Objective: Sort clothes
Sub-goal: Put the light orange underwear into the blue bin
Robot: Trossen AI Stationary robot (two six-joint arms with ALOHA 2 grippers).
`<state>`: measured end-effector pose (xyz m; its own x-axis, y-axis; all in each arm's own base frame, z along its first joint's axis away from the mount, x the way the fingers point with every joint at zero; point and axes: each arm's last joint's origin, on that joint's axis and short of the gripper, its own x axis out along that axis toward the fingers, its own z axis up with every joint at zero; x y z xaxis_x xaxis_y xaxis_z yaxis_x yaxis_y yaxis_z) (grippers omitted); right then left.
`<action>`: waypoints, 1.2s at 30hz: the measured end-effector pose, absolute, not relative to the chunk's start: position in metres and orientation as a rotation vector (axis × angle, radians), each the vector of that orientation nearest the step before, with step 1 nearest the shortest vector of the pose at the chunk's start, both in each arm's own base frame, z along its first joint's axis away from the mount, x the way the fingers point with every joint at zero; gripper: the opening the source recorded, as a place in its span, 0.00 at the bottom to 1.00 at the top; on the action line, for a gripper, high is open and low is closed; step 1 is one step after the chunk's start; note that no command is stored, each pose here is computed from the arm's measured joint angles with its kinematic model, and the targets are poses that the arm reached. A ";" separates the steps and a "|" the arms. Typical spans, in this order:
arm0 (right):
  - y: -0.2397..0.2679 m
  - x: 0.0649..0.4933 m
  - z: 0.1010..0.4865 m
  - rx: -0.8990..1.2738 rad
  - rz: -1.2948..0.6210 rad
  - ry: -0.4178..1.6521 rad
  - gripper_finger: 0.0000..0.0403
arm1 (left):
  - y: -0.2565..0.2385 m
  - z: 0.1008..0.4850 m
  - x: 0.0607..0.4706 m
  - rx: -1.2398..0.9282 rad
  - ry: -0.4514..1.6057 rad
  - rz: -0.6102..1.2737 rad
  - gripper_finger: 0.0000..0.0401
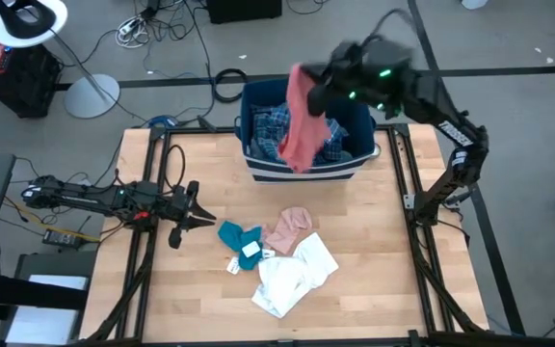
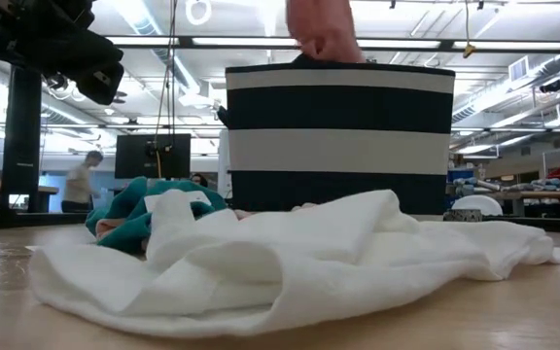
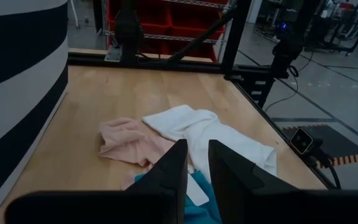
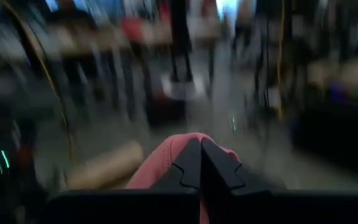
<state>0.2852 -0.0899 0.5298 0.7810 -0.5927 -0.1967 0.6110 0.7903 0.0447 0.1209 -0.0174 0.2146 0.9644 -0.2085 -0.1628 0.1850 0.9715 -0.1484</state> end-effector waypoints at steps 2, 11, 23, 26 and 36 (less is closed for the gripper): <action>-0.094 0.294 0.499 0.178 -0.704 0.325 0.00 | -0.017 0.214 0.121 -0.132 0.179 -0.200 0.17; -0.110 0.326 0.365 0.440 -0.761 0.641 0.00 | -0.017 0.215 0.121 -0.132 0.178 -0.200 0.17; -0.142 0.313 0.228 0.914 -0.820 0.822 0.00 | -0.017 0.215 0.121 -0.132 0.175 -0.200 0.17; -0.149 0.315 0.215 0.964 -0.811 0.862 0.00 | -0.017 0.215 0.121 -0.132 0.169 -0.200 0.17; -0.153 0.314 0.224 0.924 -0.754 0.784 0.06 | -0.017 0.216 0.121 -0.138 0.161 -0.200 0.17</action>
